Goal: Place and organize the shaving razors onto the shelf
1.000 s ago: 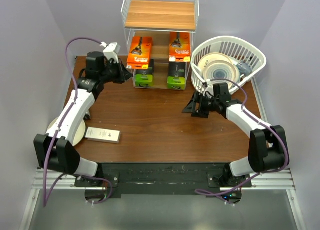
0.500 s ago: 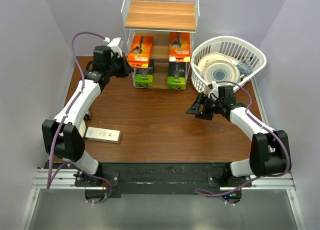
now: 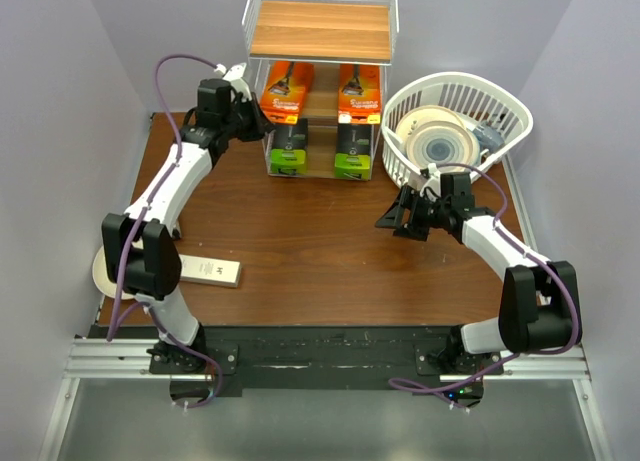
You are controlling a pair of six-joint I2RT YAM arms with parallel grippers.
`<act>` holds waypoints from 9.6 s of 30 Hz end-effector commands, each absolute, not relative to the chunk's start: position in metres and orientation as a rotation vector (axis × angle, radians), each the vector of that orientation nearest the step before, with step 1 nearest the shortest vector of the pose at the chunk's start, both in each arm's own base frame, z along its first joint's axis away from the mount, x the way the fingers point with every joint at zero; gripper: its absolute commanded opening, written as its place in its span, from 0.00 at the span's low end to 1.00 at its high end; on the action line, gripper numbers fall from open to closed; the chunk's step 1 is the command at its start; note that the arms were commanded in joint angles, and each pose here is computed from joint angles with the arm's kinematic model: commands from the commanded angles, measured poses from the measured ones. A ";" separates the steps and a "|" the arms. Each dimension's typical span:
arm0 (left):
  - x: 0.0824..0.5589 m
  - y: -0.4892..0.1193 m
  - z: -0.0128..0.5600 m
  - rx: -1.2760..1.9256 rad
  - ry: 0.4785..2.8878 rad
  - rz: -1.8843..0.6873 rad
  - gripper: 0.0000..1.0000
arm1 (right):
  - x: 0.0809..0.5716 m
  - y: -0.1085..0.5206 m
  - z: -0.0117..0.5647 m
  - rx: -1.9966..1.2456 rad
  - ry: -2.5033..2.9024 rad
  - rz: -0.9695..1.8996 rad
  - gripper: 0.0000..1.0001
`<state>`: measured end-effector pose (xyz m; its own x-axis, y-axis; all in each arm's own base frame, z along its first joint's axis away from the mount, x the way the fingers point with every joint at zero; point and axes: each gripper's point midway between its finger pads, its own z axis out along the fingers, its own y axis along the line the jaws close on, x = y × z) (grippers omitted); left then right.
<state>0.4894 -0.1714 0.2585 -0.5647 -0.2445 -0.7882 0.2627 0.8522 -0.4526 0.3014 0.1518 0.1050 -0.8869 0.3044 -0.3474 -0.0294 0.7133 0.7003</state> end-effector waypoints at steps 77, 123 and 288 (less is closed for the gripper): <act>0.504 -0.156 0.302 -0.382 1.657 -1.514 0.08 | 0.373 0.213 0.188 -0.616 2.150 0.427 0.45; 0.493 -0.131 0.310 -0.512 1.527 -1.387 0.00 | 0.379 0.219 0.176 -0.627 2.201 0.470 0.45; 0.272 -0.047 0.038 -0.537 2.547 -0.771 0.00 | 0.212 0.384 0.058 -1.625 1.984 0.595 0.53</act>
